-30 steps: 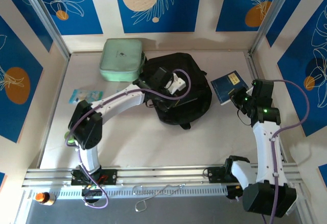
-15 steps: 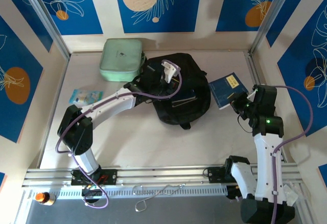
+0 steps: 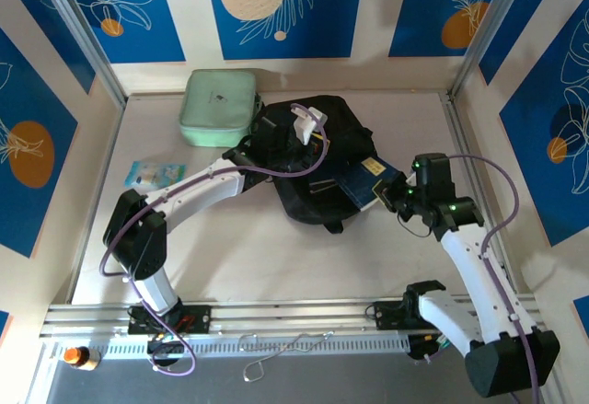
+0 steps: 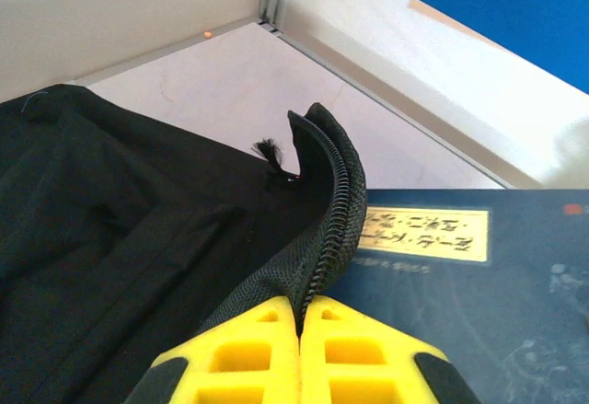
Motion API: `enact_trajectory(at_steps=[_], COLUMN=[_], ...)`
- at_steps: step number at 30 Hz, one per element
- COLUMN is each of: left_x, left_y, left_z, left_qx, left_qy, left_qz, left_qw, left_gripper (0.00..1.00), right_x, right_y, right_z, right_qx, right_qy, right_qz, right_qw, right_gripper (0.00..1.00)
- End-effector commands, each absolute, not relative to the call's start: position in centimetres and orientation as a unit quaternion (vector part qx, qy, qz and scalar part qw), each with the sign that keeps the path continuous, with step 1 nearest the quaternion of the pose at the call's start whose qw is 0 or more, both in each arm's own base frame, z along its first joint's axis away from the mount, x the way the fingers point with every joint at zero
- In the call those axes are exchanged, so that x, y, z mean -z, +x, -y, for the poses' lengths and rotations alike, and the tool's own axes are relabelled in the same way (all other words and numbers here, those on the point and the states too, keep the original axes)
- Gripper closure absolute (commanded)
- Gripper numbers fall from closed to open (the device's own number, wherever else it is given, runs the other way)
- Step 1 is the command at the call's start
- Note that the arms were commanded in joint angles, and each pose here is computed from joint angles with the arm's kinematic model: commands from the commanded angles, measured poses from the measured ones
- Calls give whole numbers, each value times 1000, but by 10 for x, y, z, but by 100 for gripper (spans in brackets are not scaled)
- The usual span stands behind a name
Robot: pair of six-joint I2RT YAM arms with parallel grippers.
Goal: Pack the student bag
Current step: Place the book in the student bag.
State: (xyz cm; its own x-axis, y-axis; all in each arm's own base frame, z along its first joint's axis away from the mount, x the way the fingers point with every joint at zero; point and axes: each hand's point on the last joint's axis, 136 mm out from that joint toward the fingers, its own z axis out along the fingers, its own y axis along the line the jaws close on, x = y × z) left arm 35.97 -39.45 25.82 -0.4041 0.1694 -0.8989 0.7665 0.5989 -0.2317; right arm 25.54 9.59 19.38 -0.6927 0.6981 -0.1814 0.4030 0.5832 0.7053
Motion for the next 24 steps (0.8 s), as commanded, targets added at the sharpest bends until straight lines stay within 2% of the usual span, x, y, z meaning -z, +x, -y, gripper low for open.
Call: enact_trajectory(at_steps=[1,6,12,17,24], left_x=[-313,-313,-315,-312,-309], left_y=[349,345,342,341,340], left_z=[403,405,407,407,405], left_qx=[380,388,401,404,405], left_qy=[315,319,317,316,312], left_qz=[-713,-712,-709,-711,-717], left_qw=[499,491,486,481,474], left_gripper=[100,100,100,100,100], right_x=[-211,-203,-169,-141,-117], right_y=[275,289,303,322,350], right_z=[-114,-130,-134,-131,-146], right_qx=[-377,-394,-370,-327,-330], right_qy=[311,313,351,382,392], right_qz=[-837,-832,-833,-835,-835], right_qw=[245,235,215,225,200], right_gripper=[100,100,100,100,100])
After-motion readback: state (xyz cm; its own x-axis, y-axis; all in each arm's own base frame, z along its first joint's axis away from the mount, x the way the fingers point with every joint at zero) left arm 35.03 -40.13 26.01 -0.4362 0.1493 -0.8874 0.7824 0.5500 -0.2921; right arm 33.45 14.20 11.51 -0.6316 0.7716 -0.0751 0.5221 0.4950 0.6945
